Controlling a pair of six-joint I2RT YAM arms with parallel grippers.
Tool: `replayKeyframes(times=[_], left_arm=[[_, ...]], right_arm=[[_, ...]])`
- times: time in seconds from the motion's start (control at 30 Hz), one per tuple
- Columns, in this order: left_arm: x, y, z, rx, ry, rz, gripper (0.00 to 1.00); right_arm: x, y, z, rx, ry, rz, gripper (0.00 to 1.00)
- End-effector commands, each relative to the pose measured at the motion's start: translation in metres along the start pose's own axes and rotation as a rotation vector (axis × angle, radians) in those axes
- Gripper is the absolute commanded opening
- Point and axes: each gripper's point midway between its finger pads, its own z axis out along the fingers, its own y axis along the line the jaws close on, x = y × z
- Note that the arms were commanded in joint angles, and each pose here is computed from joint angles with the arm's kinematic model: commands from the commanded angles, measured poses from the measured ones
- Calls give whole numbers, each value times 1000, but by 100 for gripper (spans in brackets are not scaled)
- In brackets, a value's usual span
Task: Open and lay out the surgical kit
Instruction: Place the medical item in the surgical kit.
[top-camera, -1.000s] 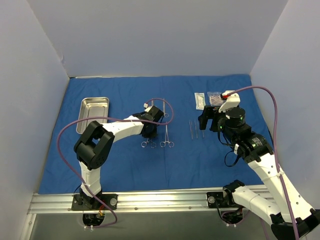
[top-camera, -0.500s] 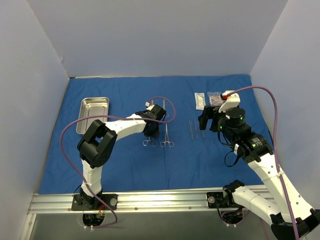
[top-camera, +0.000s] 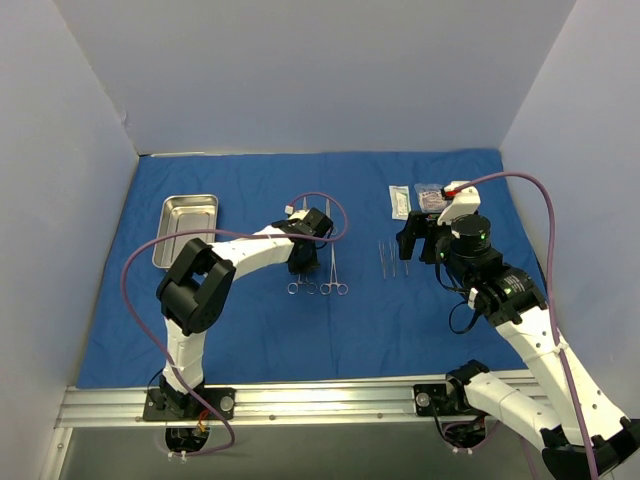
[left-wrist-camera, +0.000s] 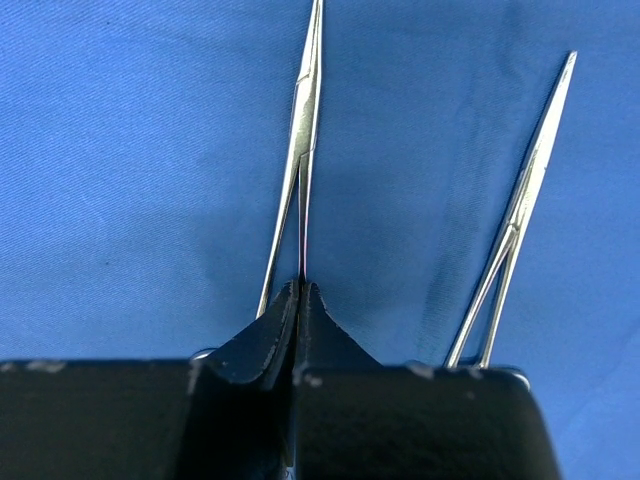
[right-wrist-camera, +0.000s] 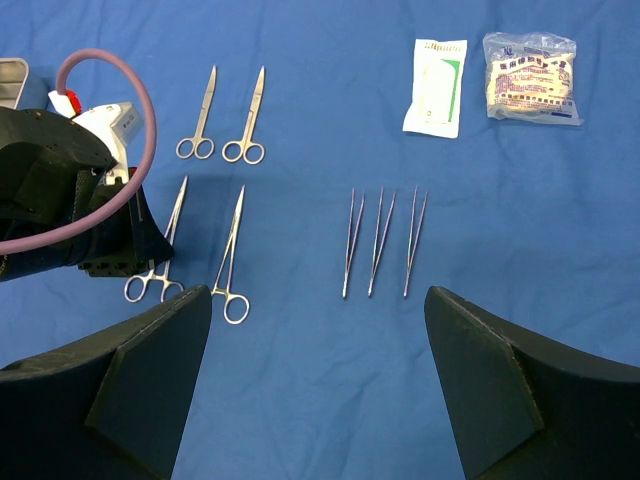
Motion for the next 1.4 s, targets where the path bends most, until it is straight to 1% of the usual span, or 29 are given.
replayKeyframes(times=[0.0, 0.27, 0.3, 0.4, 0.43, 0.5, 0.63, 0.77, 0.87, 0.9, 0.93, 1.0, 1.1, 1.13, 1.2, 1.23, 1.27, 1.33, 1.37], left_arm=[[-12, -11, -4, 9, -25, -27, 2], [-16, -12, -2, -2, -29, -21, 4], [-15, -11, -2, -4, -27, -20, 7], [-13, -10, -3, -7, -21, -22, 13], [-13, -9, -4, -9, -21, -23, 17], [-12, -7, -6, -14, -15, -24, 20], [-11, -5, -14, -16, -7, -33, 30], [-16, -7, -29, -1, -16, -40, 36], [-26, -11, -49, 32, -37, -54, 37], [-30, -13, -56, 41, -47, -55, 40], [-34, -15, -63, 52, -59, -54, 42], [-46, -17, -83, 86, -95, -59, 55], [-62, -21, -112, 136, -148, -60, 62], [-71, -23, -127, 164, -177, -69, 63], [-79, -22, -144, 184, -211, -67, 64], [-83, -21, -152, 194, -230, -52, 68], [-92, -17, -169, 205, -275, -58, 70], [-100, -8, -186, 206, -323, -31, 76], [-108, -1, -204, 211, -370, -36, 81]], right_arm=[[-13, 1, -4, -1, -40, 18, 83], [-12, 0, -4, 1, -39, 14, 83], [-13, 0, -5, -2, -42, 12, 83], [-13, 0, -5, 2, -41, 11, 83], [-13, 0, -5, -1, -44, 11, 83], [-12, 0, -4, -1, -41, 10, 83], [-13, 0, -5, -1, -45, 12, 83], [-15, 1, -5, -7, -50, 16, 83], [-17, 2, -6, -10, -58, 18, 83], [-20, 2, -7, -8, -63, 17, 83], [-21, 2, -7, -4, -68, 13, 83], [-26, -2, -9, 13, -79, 7, 83], [-33, -4, -12, 26, -93, -2, 84], [-35, -6, -14, 41, -99, -4, 84], [-42, -9, -18, 56, -113, -13, 84], [-48, -10, -22, 64, -123, -16, 84], [-52, -15, -25, 95, -134, -18, 85], [-65, -20, -35, 121, -159, -28, 85], [-71, -24, -39, 148, -176, -30, 86]])
